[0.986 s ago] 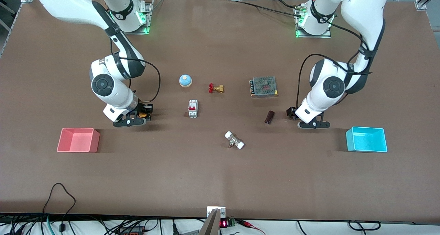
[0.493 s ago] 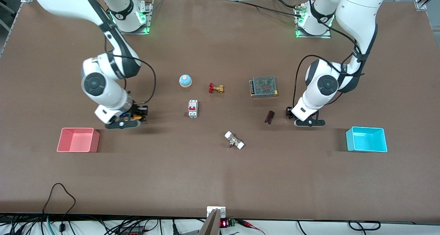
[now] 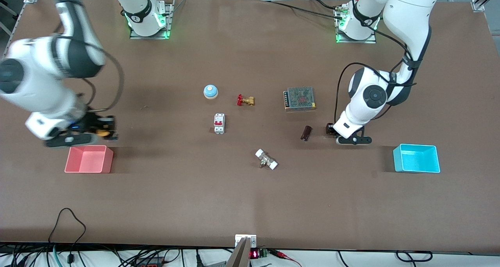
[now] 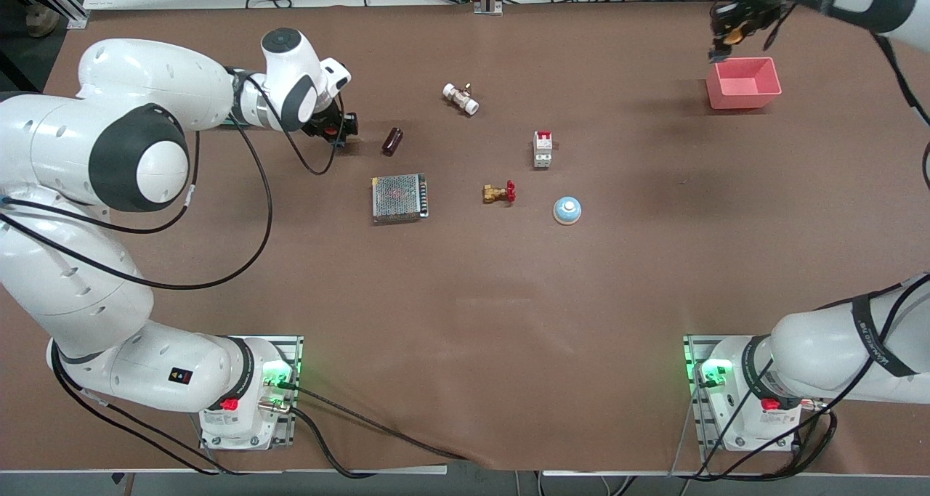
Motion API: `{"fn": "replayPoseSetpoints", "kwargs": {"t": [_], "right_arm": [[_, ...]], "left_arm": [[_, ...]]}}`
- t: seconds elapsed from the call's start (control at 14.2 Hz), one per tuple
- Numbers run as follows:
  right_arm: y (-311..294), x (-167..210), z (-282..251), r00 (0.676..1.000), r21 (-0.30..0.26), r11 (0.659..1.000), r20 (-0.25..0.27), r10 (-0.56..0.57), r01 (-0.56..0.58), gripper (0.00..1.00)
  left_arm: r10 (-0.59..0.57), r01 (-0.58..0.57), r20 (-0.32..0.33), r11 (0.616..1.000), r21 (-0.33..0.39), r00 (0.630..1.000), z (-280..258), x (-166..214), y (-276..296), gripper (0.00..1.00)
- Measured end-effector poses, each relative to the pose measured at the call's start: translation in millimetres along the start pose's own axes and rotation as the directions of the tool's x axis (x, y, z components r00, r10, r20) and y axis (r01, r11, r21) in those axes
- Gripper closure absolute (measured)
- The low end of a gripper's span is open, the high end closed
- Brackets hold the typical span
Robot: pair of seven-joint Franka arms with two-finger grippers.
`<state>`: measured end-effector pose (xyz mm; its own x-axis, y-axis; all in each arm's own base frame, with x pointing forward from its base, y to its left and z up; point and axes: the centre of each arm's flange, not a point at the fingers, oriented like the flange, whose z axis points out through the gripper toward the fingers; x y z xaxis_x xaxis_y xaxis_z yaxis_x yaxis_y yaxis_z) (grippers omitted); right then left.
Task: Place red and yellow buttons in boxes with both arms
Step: 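Carry the yellow button over the pink box while the left gripper carries the red button, then lower the yellow button into the pink box while the left gripper lowers the red button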
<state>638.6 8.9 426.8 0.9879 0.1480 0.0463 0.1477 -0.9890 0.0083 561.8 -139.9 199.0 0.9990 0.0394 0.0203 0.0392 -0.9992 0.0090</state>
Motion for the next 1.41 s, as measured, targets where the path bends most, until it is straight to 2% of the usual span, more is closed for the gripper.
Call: {"fn": "replayPoseSetpoints", "kwargs": {"t": [0.21, 0.42, 0.56, 0.85, 1.06, 1.27, 1.41], "right_arm": [[66.0, -4.3, 11.8, 1.0, 0.008, 1.0, 0.006, -0.001, 0.001, 0.59], [83.1, 0.7, 30.9, 1.0, 0.018, 1.0, 0.018, 0.002, -0.002, 0.59], [92.7, 5.1, 50.2, 1.0, 0.016, 1.0, 0.001, 0.0, 0.0, 0.59], [119.7, 5.3, 95.6, 1.0, 0.028, 1.0, -0.002, 0.01, -0.01, 0.59], [124.4, 5.7, 123.2, 1.0, 0.034, 0.999, 0.008, 0.011, -0.011, 0.59], [124.6, 5.9, 144.4, 1.0, 0.041, 0.999, 0.018, -0.002, 0.002, 0.59], [125.2, 7.2, 156.0, 1.0, 0.039, 0.999, 0.01, -0.004, 0.004, 0.59]], "left_arm": [[-0.002, 0.001, 0.037, 1.0, 0.015, 0.999, -53.0, 30.8, -32.1, 0.62], [0.006, -0.008, 0.098, 1.0, 0.021, 0.995, -102.1, 59.2, -83.8, 0.62], [-0.002, -0.001, 0.136, 1.0, 0.02, 0.991, -125.1, 70.5, -119.2, 0.62], [-0.043, 0.041, 0.093, 0.999, 0.025, 0.995, -147.7, 93.9, -184.8, 0.62], [-0.067, 0.064, 0.08, 0.997, 0.038, 0.995, -129.4, 123.2, -227.0, 0.62], [-0.07, 0.066, 0.137, 0.997, 0.032, 0.988, -71.6, 128.3, -264.6, 0.62], [-0.064, 0.061, 0.118, 0.998, 0.03, 0.991, -46.4, 130.9, -283.0, 0.62]]}}
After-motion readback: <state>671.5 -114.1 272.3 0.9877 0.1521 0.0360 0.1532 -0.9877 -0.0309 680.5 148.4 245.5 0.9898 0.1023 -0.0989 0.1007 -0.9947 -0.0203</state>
